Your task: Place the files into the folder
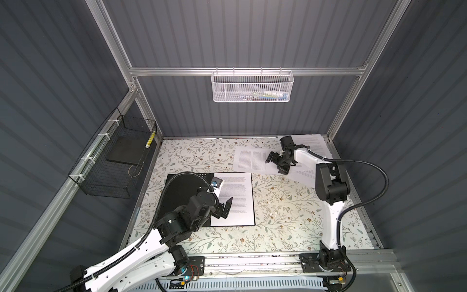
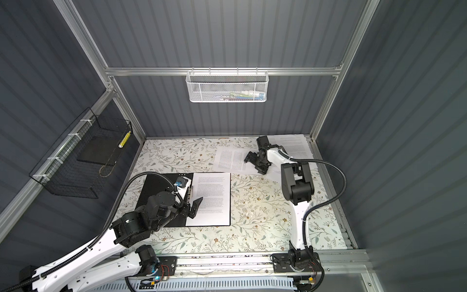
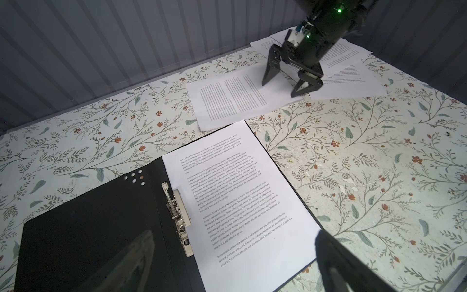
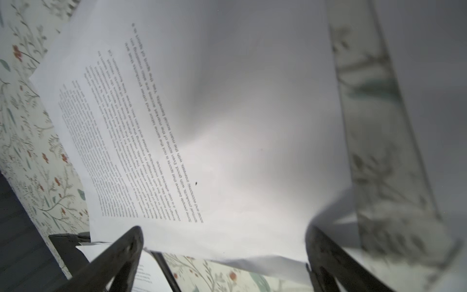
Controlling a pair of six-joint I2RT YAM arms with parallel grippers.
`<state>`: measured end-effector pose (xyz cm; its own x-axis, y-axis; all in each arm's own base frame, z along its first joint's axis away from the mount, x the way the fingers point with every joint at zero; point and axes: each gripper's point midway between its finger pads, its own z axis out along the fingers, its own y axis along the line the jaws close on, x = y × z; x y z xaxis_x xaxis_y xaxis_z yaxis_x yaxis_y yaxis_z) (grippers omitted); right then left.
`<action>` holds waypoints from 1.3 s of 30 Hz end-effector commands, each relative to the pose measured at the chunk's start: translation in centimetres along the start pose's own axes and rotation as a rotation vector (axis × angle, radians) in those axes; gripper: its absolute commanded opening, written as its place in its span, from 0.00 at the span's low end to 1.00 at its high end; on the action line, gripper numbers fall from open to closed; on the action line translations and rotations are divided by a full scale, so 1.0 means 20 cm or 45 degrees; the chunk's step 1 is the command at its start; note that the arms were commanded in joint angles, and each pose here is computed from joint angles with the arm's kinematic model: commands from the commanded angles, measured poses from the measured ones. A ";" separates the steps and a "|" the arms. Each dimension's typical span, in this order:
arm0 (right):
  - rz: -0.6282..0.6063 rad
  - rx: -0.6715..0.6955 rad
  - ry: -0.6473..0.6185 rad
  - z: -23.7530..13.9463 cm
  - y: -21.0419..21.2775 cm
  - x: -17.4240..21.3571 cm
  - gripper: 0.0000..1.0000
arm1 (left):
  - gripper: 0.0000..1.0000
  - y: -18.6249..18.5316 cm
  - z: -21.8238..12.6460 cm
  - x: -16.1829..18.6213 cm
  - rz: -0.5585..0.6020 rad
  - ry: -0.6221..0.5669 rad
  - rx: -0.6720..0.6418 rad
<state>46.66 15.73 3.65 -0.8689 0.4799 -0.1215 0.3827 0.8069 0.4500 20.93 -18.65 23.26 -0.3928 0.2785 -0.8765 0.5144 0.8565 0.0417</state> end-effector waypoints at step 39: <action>-0.362 -0.348 -0.109 -0.33 0.16 0.96 0.99 | 1.00 -0.13 0.33 0.23 -0.542 0.582 0.276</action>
<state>27.96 21.00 7.59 -0.8742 0.3409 -0.3457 0.1164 0.8384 0.5325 23.33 -23.99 15.11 -0.8293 0.1694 -0.5325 0.4035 0.8408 -0.3609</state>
